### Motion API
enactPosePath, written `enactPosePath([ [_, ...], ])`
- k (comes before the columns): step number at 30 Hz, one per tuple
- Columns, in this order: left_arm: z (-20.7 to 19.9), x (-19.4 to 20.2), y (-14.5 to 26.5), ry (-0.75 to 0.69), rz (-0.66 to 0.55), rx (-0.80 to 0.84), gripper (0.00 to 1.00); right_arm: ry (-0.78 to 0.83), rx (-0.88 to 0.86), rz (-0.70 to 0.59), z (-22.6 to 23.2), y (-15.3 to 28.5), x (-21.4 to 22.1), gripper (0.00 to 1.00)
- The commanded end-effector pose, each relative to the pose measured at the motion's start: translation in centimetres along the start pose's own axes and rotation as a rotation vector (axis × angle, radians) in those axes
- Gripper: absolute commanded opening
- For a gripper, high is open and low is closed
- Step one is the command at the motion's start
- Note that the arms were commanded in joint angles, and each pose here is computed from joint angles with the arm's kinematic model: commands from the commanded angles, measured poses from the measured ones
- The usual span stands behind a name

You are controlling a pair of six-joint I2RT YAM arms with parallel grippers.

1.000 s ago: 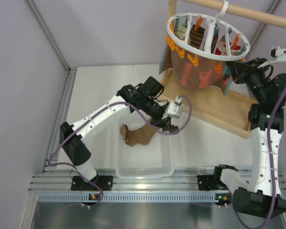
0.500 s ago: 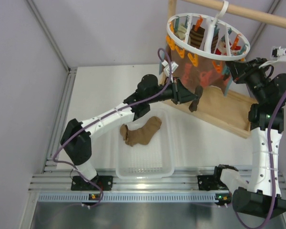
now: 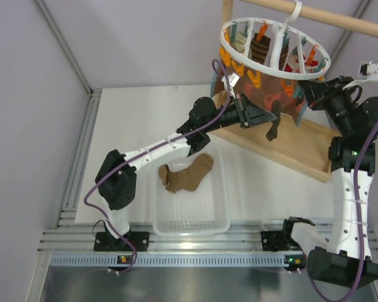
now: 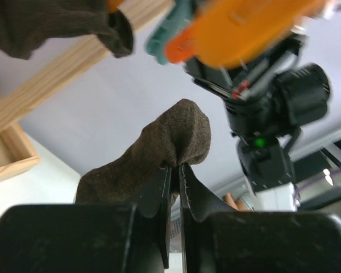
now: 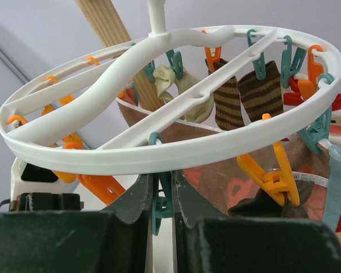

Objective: Clip the socks to the hanger
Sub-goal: Place the sock in the bin.

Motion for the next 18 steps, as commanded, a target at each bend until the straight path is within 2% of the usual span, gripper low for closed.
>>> enactPosePath([
  [1, -6.6, 2.1, 2.5, -0.056, 0.111, 0.224, 0.00, -0.039, 0.014, 0.033, -0.3, -0.1, 0.5, 0.00],
  [2, -7.8, 3.9, 3.8, -0.108, 0.212, 0.275, 0.00, -0.037, 0.011, 0.033, -0.2, 0.0, 0.5, 0.00],
  [3, -10.1, 5.1, 5.2, -0.216, 0.273, 0.416, 0.00, -0.037, 0.010, 0.036, -0.2, 0.0, 0.6, 0.00],
  [4, -10.9, 6.6, 6.3, -0.261, 0.363, 0.481, 0.00, -0.036, 0.010, 0.036, -0.2, 0.0, 0.6, 0.00],
  [5, -10.4, 8.1, 7.4, -0.203, 0.492, 0.485, 0.00, -0.036, 0.009, 0.039, -0.3, -0.1, 0.7, 0.00],
  [6, -11.2, 8.6, 8.2, -0.206, 0.534, 0.528, 0.00, -0.033, 0.009, 0.038, -0.3, -0.1, 0.6, 0.00],
  [9, -12.3, 9.9, 10.4, -0.223, 0.593, 0.603, 0.00, -0.037, 0.009, 0.042, -0.3, -0.1, 0.8, 0.00],
  [11, -14.4, 11.6, 12.3, -0.324, 0.622, 0.711, 0.00, -0.036, 0.010, 0.041, -0.3, 0.0, 0.7, 0.00],
  [14, -15.5, 13.8, 13.4, -0.453, 0.684, 0.774, 0.00, -0.039, 0.009, 0.042, -0.2, 0.1, 0.8, 0.00],
  [18, -16.3, 14.3, 13.9, -0.573, 0.743, 0.798, 0.00, -0.035, 0.010, 0.043, -0.1, 0.3, 0.9, 0.00],
])
Point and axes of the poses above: each gripper's point midway between its finger pads, its own y axis back along the fingers, its own z axis along the line the jaws close on, x = y × z, the point moved 2 cm from there along y, back along the fingers, and after that the axes turned 14 degrees about y, right-handed, at the moved point
